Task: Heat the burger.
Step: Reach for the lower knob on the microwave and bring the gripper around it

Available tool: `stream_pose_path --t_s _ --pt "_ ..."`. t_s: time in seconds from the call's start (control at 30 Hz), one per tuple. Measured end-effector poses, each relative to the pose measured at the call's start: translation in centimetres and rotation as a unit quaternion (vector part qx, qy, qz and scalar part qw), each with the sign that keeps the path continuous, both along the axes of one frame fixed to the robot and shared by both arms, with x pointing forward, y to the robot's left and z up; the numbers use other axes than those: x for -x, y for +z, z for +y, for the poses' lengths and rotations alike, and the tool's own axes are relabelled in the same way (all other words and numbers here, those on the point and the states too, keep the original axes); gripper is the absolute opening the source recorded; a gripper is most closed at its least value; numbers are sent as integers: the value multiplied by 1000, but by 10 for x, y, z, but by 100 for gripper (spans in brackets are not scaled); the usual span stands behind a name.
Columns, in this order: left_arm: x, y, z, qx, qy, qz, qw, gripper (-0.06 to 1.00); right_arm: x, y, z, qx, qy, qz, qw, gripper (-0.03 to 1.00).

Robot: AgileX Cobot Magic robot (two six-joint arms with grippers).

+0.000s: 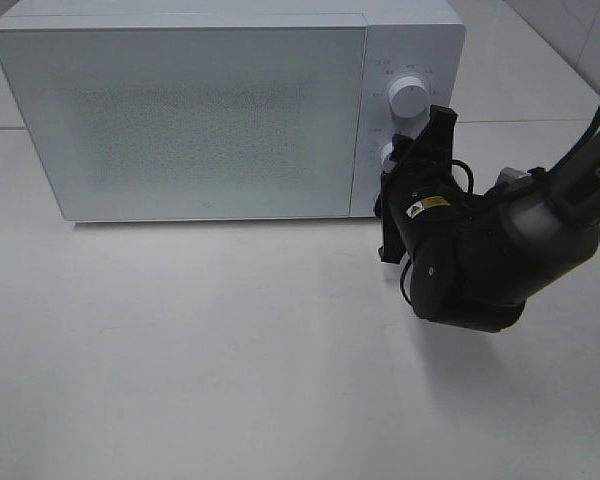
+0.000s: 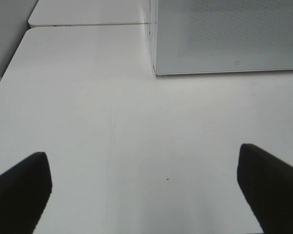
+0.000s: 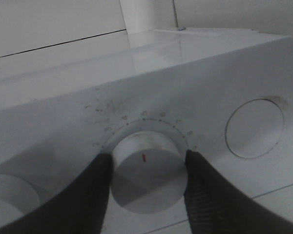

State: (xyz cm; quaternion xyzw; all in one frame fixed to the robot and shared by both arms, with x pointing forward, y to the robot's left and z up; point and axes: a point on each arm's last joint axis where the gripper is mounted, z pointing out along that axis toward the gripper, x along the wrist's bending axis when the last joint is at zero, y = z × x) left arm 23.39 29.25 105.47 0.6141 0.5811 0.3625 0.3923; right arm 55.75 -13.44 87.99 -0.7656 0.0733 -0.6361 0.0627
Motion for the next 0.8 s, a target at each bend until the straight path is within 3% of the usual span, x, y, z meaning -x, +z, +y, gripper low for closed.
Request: stream_pose_path --t_s 0.63,0.8 --pt "0 0 0 0 0 0 1000 97 0 0 0 15 2 0 1000 44" --pt "0 0 0 0 0 0 1000 97 0 0 0 23 3 0 1000 48"
